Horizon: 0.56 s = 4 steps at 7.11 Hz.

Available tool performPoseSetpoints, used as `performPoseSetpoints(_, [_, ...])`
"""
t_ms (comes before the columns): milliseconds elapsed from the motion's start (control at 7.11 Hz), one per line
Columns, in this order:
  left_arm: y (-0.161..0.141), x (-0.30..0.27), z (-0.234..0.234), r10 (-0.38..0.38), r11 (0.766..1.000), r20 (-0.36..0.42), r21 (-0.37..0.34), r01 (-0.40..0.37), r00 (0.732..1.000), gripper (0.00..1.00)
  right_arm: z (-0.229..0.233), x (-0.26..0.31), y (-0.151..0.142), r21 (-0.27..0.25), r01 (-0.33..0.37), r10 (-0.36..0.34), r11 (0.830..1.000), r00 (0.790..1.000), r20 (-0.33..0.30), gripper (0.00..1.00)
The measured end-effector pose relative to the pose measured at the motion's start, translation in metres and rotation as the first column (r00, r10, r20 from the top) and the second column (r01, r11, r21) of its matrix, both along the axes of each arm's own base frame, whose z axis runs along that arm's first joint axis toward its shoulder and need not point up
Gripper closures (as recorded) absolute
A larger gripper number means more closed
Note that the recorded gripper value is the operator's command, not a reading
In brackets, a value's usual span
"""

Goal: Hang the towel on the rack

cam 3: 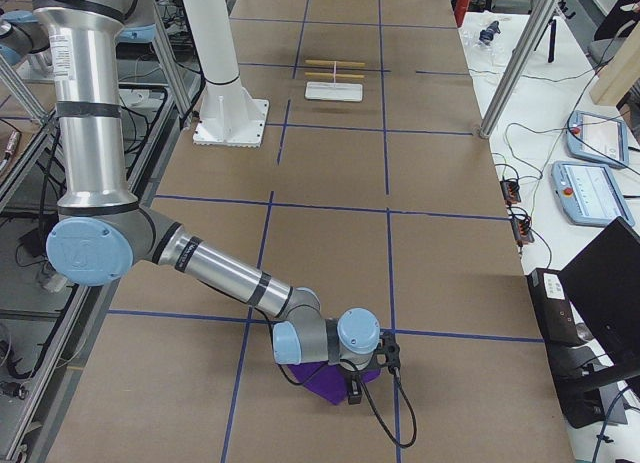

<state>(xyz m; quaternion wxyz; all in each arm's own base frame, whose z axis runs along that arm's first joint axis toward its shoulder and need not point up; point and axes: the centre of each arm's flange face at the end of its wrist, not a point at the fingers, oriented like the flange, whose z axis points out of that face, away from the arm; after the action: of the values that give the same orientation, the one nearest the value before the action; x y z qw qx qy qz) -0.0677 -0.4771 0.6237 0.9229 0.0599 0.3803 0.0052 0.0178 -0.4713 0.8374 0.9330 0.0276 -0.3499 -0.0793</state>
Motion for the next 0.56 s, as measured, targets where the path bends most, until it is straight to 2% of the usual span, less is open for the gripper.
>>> performPoseSetpoints(141, [-0.0001, -0.0001, -0.0014, 0.0, 1.0, 0.0, 0.003, 0.0, 1.0, 0.0, 0.0039, -0.004, 0.0002, -0.009, 0.009, -0.009, 1.0, 1.0, -0.002, 0.59])
performPoseSetpoints(281, [-0.0002, -0.0002, -0.0032, 0.0, 1.0, 0.0, 0.006, 0.0, 1.0, 0.0, 0.0057, -0.0066, -0.001, -0.013, 0.014, -0.014, 1.0, 1.0, -0.002, 1.0])
performPoseSetpoints(562, [-0.0004, -0.0002, -0.0047, 0.0, 1.0, 0.0, 0.009, 0.0, 1.0, 0.0, 0.0015, -0.0087, -0.005, -0.001, 0.02, -0.02, 1.0, 1.0, 0.0, 1.0])
